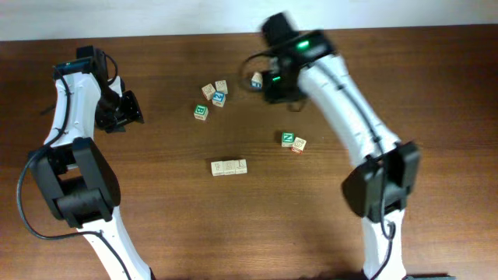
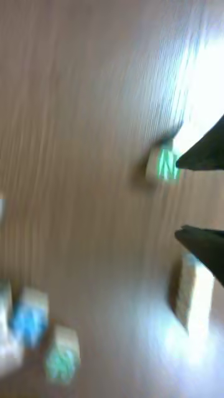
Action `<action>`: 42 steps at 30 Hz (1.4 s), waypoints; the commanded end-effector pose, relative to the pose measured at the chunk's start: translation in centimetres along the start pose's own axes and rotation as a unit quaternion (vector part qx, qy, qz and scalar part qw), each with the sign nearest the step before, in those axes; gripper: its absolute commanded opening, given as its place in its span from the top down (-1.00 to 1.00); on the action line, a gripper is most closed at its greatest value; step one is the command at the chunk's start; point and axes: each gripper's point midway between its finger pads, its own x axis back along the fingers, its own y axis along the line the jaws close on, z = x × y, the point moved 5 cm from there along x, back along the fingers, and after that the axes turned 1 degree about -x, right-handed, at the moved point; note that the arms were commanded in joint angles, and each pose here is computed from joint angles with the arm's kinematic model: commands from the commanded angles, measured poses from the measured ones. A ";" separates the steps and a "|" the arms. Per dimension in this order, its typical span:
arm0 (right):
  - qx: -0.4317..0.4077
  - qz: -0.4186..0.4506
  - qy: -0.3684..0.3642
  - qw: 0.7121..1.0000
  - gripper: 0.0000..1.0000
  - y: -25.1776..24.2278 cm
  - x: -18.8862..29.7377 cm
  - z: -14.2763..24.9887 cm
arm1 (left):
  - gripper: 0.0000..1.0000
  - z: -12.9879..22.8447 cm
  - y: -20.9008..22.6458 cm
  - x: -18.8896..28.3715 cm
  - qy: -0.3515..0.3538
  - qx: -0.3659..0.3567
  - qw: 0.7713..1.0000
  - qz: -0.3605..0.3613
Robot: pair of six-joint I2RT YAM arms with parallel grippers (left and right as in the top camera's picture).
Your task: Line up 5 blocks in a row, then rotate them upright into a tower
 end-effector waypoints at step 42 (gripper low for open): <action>0.038 -0.023 0.138 0.989 0.10 5.7 -11.5 10.1 | -0.03 -0.4 0.1 -0.1 -0.004 0.006 1.000 -0.003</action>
